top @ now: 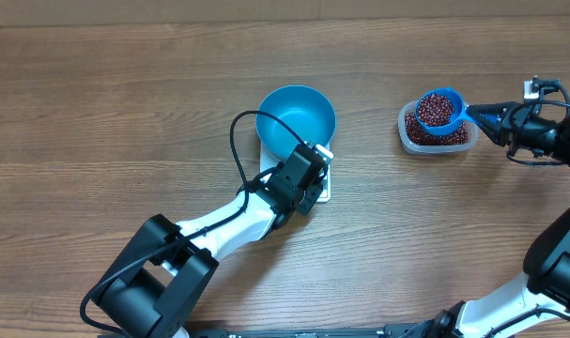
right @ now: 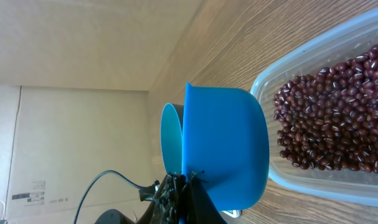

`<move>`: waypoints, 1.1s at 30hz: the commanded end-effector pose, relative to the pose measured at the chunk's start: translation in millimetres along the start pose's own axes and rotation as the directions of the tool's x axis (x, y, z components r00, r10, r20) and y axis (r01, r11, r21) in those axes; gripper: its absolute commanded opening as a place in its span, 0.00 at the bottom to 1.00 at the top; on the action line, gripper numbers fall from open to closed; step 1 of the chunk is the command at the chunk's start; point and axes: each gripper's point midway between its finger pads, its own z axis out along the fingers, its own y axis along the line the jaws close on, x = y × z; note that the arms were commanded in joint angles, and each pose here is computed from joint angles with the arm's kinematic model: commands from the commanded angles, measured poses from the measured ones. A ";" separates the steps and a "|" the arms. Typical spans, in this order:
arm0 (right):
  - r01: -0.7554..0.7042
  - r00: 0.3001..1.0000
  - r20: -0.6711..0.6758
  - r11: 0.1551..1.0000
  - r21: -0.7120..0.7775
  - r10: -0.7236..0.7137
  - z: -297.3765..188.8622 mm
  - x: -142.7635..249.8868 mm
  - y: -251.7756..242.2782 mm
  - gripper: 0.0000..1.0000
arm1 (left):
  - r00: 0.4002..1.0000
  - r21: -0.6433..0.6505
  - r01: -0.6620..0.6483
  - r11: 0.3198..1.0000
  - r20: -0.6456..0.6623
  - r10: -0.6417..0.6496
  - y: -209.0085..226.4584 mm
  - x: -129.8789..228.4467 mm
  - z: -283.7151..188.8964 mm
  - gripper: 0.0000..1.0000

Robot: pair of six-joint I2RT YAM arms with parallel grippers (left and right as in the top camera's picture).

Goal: Scoop item into bowl and weigh 150g on scale

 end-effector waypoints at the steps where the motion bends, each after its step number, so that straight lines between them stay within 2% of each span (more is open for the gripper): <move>1: 0.002 1.000 -0.002 1.000 -0.027 -0.002 0.5 0.7 2.0 0.04 | 1.000 -0.019 -0.015 1.000 -0.015 0.014 4.1 5.9 2.3 0.04; 33: -0.002 1.000 -0.003 1.000 -0.027 0.002 0.5 1.2 2.0 0.04 | 0.999 -0.025 -0.027 0.999 -0.038 0.026 5.0 11.5 2.3 0.04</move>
